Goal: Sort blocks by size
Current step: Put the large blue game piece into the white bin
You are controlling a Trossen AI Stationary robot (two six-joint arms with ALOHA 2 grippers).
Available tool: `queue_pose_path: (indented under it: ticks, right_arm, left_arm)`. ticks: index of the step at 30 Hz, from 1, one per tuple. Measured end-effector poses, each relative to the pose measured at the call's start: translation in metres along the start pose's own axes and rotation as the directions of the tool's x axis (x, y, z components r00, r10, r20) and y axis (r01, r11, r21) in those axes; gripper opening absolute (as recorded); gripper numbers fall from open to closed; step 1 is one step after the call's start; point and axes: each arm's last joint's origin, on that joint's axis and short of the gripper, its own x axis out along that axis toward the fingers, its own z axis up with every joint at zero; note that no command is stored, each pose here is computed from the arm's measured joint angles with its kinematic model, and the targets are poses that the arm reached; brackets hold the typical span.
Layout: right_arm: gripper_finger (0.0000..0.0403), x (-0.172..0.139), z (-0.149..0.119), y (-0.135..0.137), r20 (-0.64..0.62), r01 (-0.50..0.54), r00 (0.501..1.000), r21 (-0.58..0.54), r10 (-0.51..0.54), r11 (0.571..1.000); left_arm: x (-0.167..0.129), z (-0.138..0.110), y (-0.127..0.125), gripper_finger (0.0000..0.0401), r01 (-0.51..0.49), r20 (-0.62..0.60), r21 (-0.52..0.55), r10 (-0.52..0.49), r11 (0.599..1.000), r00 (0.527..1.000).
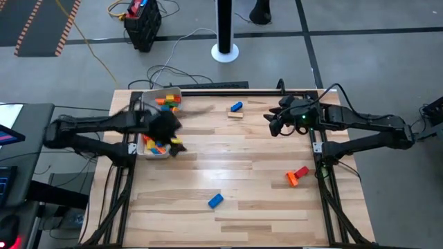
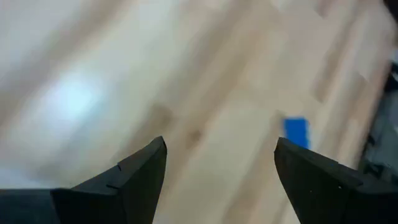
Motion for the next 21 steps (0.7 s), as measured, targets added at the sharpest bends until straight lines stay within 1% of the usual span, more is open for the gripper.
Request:
queue_pose_path:
  ticks: [2,4,6,7,9,11,15,17,19,21]
  right_arm:
    - [0.0207,0.000,0.000,0.000,-0.003,0.001,1.000,-0.002,-0.001,1.000]
    - [0.0207,0.000,-0.001,-0.001,-0.013,0.005,1.000,-0.009,-0.005,1.000]
    - [0.0207,0.000,-0.002,-0.002,-0.024,0.011,1.000,-0.016,-0.012,1.000]
    - [0.0207,0.000,-0.003,-0.003,-0.033,0.018,0.999,-0.019,-0.018,1.000]
    - [0.0207,0.001,-0.004,-0.004,-0.051,0.031,0.998,-0.025,-0.032,0.999]
    - [0.0207,0.001,-0.005,-0.006,-0.063,0.043,0.997,-0.031,-0.045,0.999]
    - [0.0207,0.001,-0.005,-0.009,-0.069,0.053,0.996,-0.050,-0.056,0.997]
    - [0.0207,0.002,-0.005,-0.009,-0.069,0.052,0.996,-0.049,-0.055,0.997]
    - [0.0207,0.002,-0.005,-0.009,-0.073,0.047,0.996,-0.049,-0.050,0.998]
    - [0.0207,0.002,-0.005,-0.008,-0.079,0.035,0.996,-0.048,-0.039,0.998]
  left_arm:
    - [0.015,-0.008,-0.025,0.0284,0.065,-0.022,0.040,-0.064,0.997,0.998]
    - [0.029,-0.020,-0.054,0.0282,0.128,-0.013,0.125,-0.128,0.984,0.992]
    - [0.042,-0.034,-0.079,0.0279,0.133,0.032,0.216,-0.144,0.967,0.989]
    - [0.047,-0.041,-0.089,0.0278,0.120,0.059,0.249,-0.138,0.961,0.989]
    - [0.060,-0.053,-0.105,0.0277,0.080,0.102,0.288,-0.114,0.954,0.988]
    - [0.077,-0.063,-0.113,0.0277,0.073,0.104,0.262,-0.103,0.962,0.989]
    - [0.113,-0.077,-0.123,0.0277,0.111,0.037,0.112,-0.116,0.987,0.993]
    - [0.129,-0.081,-0.127,0.0276,0.095,-0.009,0.059,-0.095,0.994,0.995]
    - [0.140,-0.082,-0.136,0.0276,0.074,-0.039,0.063,-0.072,0.995,0.997]
    - [0.148,-0.078,-0.149,0.0276,0.072,-0.044,0.123,-0.067,0.990,0.997]
